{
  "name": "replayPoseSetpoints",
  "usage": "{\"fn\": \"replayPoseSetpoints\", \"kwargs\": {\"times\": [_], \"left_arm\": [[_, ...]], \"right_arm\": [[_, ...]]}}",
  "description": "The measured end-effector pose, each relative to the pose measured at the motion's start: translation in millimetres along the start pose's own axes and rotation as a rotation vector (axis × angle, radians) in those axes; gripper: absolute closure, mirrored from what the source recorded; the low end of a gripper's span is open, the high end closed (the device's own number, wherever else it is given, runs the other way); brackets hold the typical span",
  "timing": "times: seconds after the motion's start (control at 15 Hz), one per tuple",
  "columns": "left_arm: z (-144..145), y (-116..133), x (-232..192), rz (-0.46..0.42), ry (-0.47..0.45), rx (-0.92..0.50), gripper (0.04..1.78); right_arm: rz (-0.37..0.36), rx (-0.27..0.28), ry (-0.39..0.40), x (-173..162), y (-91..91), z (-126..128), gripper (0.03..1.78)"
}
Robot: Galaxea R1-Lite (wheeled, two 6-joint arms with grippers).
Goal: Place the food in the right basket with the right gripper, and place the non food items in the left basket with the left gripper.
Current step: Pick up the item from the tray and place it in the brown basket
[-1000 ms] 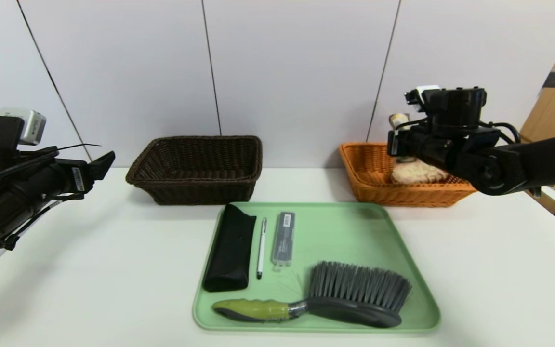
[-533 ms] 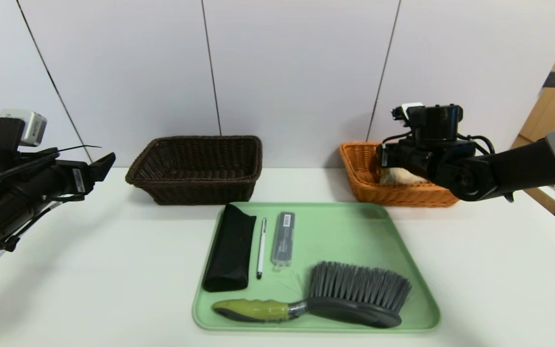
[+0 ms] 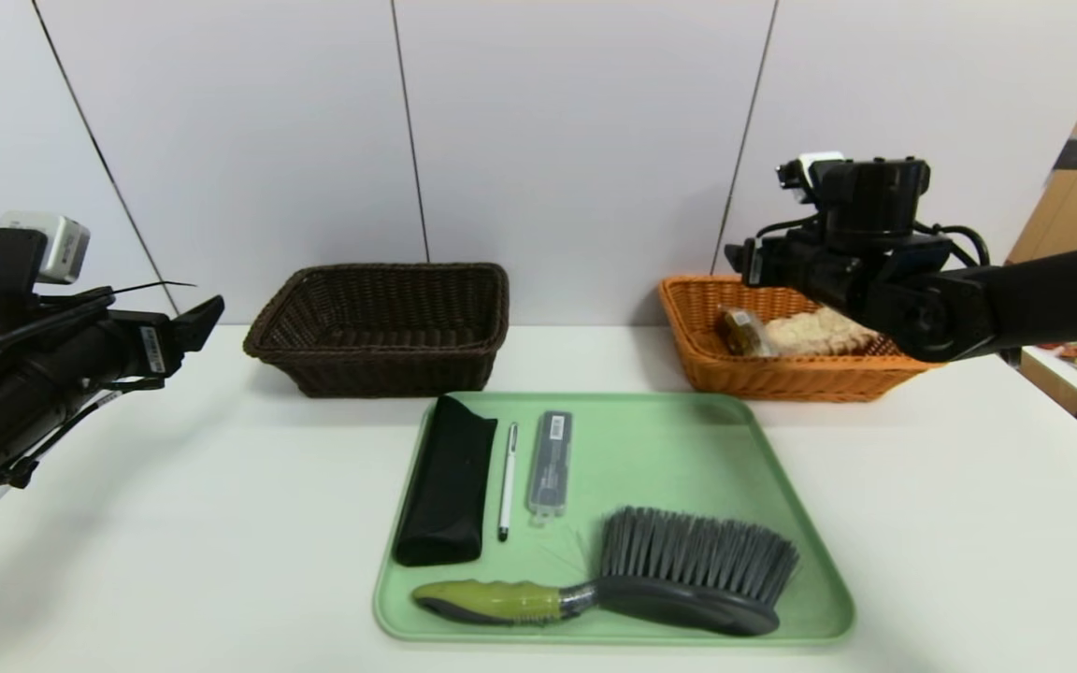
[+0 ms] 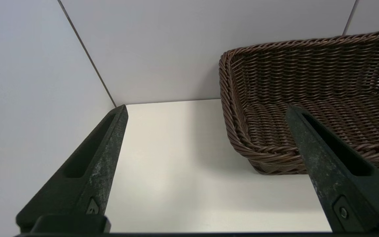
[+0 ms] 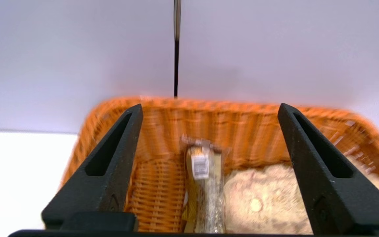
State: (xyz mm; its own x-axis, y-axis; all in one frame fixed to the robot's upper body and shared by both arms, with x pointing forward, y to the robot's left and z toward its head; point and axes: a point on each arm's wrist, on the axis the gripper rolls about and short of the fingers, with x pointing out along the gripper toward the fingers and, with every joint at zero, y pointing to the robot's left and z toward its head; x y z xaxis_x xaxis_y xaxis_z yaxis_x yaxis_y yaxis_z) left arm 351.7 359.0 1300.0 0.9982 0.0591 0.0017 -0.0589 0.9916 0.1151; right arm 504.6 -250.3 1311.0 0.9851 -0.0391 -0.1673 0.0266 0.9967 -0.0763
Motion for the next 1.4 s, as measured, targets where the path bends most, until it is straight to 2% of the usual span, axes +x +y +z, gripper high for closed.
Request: {"fn": "replayPoseSetpoints", "kwargs": {"times": [0.2, 0.33, 0.53, 0.67, 0.87, 1.07, 1.2, 1.4], "left_arm": [[0.8, 0.2, -0.6, 0.001, -0.003, -0.005, 0.13], [0.5, 0.1, -0.9, 0.001, -0.002, -0.005, 0.13], [0.4, 0.3, -2.0, 0.002, -0.001, -0.005, 0.13], [0.9, 0.3, -4.4, 0.003, -0.003, -0.004, 0.13], [0.4, -0.2, -9.8, 0.001, -0.002, -0.005, 0.13], [-0.7, -0.3, -13.4, 0.002, 0.003, 0.0, 0.13], [0.0, -0.3, -14.8, 0.001, 0.0, 0.009, 0.13], [3.3, 3.4, -17.9, 0.016, -0.013, 0.018, 0.13]], "right_arm": [[0.021, 0.006, -0.038, -21.9, 2.3, 24.3, 0.29], [0.073, -0.002, -0.031, -45.4, 16.5, 36.4, 0.25], [0.18, -0.015, 0.014, -83.7, 48.6, 47.0, 0.2], [0.259, 0.014, 0.049, -107.6, 71.7, 51.0, 0.18], [0.335, 0.059, 0.179, -132.1, 96.6, 44.3, 0.15], [0.363, 0.065, 0.332, -142.4, 118.1, 30.4, 0.14], [0.364, 0.077, 0.442, -141.8, 139.3, 19.1, 0.13], [0.352, 0.032, 0.536, -131.6, 166.0, -6.3, 0.12]]}}
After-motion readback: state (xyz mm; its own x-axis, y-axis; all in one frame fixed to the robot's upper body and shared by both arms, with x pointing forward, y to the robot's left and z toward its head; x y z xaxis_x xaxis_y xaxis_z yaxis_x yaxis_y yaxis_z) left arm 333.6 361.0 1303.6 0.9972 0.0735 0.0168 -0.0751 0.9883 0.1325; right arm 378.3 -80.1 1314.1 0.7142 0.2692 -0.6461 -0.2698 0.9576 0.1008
